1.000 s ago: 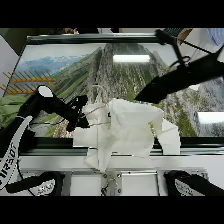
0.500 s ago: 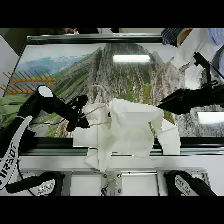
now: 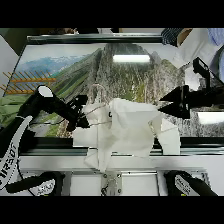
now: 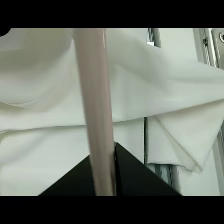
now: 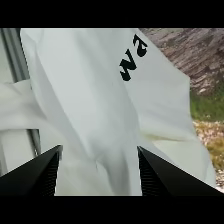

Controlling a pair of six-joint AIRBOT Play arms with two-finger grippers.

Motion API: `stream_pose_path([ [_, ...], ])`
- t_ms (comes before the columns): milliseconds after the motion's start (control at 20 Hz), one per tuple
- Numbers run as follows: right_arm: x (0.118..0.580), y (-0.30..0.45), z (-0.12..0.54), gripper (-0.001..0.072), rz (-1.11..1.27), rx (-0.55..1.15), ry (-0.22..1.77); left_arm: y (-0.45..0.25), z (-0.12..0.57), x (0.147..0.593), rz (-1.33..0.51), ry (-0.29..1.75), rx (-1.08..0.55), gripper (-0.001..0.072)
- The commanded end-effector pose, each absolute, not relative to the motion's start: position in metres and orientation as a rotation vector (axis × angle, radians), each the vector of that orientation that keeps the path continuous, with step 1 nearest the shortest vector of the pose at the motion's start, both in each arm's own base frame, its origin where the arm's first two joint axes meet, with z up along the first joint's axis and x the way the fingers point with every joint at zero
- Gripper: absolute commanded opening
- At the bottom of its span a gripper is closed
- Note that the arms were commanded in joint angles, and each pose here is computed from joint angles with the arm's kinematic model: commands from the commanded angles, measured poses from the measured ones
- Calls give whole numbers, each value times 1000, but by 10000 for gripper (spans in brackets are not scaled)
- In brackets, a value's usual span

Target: Fold the clothes and pants, and hang the long-sleeved shirts on hangers.

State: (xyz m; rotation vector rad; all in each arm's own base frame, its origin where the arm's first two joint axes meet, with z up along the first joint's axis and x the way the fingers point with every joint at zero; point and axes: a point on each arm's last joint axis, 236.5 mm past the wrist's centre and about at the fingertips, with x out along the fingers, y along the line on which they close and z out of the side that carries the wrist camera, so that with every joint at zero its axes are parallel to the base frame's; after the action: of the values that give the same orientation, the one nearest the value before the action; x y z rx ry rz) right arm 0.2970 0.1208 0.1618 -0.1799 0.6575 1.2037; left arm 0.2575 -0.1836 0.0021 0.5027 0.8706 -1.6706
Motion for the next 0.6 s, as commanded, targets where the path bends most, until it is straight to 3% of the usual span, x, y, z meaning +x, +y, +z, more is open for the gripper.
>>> stream_pose_path([
  [0,298,120,146,533,1251,-201,651,-183,2,258,-1667,871,503,17],
  [200,297,120,129,532,1299,-157,688,-184,1,260,-1661,870,505,18],
  [250,295,120,126,496,1318,-168,679,-184,1,260,-1660,872,502,18],
  [400,292,125,123,268,1371,-193,607,-183,1,259,-1654,882,495,17],
  [550,289,134,123,244,1402,-165,538,-183,1,260,-1653,883,493,18],
])
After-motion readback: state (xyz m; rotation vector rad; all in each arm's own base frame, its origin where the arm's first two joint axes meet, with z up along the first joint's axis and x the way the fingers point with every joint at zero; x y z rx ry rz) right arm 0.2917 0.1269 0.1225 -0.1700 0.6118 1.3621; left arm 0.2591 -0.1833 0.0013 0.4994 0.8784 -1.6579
